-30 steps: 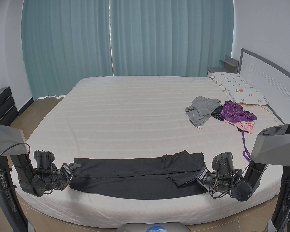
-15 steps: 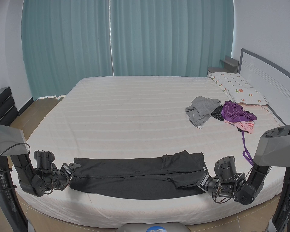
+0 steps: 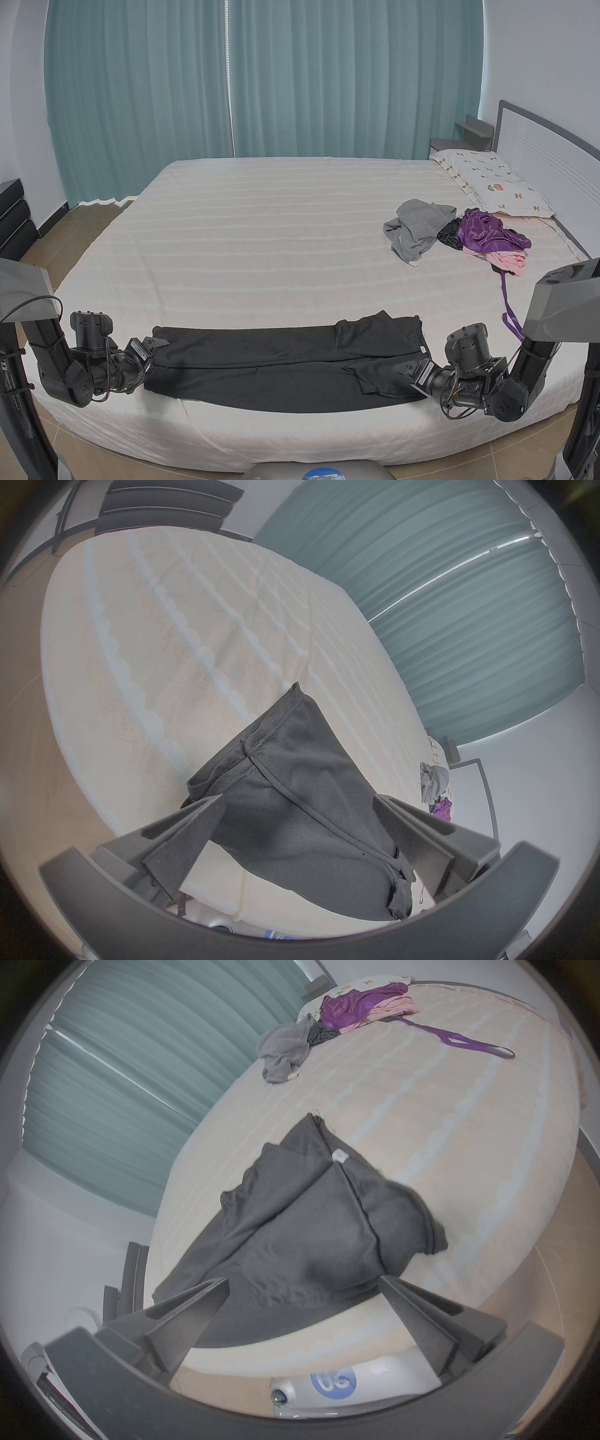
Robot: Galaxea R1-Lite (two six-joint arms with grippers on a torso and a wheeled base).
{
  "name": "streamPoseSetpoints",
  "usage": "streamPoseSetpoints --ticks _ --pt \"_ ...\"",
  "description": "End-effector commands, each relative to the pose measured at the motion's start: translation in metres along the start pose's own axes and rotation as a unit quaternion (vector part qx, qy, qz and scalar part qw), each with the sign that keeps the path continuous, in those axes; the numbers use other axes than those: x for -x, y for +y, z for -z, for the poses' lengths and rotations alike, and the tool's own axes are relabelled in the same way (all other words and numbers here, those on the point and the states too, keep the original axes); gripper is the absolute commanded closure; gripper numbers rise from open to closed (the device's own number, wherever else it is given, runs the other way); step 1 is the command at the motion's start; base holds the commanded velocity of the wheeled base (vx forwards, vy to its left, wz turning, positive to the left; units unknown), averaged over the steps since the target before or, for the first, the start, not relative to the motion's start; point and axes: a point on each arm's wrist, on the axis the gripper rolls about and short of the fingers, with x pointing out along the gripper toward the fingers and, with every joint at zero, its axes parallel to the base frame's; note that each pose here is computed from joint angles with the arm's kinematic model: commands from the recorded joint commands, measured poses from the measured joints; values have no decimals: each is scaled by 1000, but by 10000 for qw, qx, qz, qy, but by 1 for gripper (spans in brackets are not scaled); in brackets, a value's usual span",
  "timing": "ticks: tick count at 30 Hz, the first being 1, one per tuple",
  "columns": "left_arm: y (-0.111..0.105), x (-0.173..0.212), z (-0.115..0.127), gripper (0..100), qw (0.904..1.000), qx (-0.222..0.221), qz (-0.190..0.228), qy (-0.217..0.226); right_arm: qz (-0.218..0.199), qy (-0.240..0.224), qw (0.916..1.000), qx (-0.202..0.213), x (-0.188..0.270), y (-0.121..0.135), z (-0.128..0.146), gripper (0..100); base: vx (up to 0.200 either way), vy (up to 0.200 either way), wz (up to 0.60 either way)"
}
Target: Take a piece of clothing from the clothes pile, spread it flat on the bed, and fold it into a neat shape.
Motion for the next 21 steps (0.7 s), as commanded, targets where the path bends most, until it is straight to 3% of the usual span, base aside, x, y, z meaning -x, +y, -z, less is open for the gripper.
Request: streamPoseSetpoints --ticks 1,7,21 --pt "0 0 0 0 10000 8 6 3 -161 -273 9994 -147 6 4 -16 0 0 0 0" --pt "-3 1 -3 0 9999 -1 34 -106 -305 -509 9977 -328 7 6 -35 0 0 0 0" --pt "-5 3 -5 0 9997 64 6 -239 -391 -275 9971 -595 4 -4 -42 0 0 0 0"
